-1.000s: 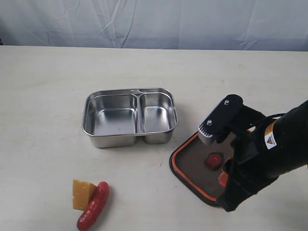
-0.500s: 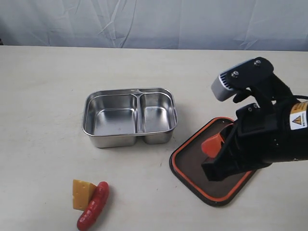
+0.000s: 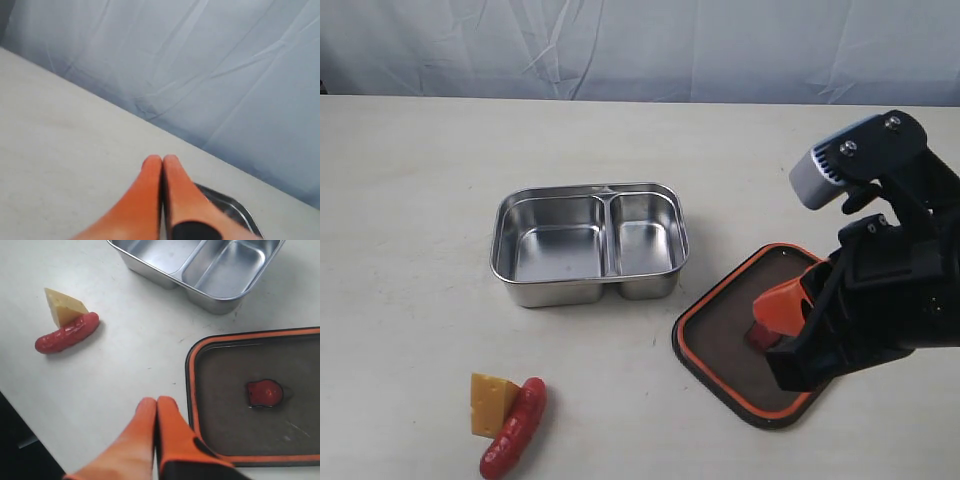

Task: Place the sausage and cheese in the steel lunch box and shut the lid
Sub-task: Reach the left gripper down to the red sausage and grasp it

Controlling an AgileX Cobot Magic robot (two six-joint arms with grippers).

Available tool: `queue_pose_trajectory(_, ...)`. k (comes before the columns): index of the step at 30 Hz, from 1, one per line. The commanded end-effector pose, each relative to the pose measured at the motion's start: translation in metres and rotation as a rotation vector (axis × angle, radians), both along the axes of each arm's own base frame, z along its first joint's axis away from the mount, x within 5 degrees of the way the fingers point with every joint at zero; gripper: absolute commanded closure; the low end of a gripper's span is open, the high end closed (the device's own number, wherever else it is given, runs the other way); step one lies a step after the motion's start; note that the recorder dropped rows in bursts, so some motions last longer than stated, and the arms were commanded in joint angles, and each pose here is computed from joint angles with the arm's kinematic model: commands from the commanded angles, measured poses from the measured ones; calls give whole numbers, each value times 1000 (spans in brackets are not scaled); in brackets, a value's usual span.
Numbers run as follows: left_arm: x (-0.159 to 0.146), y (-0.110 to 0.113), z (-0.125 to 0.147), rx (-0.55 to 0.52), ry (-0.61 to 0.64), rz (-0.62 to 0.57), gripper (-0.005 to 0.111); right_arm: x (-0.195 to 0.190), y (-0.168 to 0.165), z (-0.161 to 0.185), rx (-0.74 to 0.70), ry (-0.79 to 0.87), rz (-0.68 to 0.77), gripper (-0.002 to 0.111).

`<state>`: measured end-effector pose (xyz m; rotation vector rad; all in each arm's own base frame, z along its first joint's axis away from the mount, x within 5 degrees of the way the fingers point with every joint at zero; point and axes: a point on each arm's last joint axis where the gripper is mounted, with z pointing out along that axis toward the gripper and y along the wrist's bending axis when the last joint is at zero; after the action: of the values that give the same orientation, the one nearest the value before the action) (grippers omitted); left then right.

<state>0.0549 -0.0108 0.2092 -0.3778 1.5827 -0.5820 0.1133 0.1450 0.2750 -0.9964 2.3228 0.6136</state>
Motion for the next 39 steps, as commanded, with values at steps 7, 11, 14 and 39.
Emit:
queue_pose_trajectory(7,24,-26,104,269,298,-343,107,-2,-1,-1,-18,-8,13,108)
queue_pose_trajectory(11,63,-35,116,357,614,-526,107,-2,-2,-1,-19,-7,14,108)
queue_pose_trajectory(14,80,-36,106,381,820,-614,107,-2,-2,-2,-24,-1,16,108)
queue_pose_trajectory(39,81,-115,48,148,741,-895,107,-7,-5,-5,-71,49,37,108)
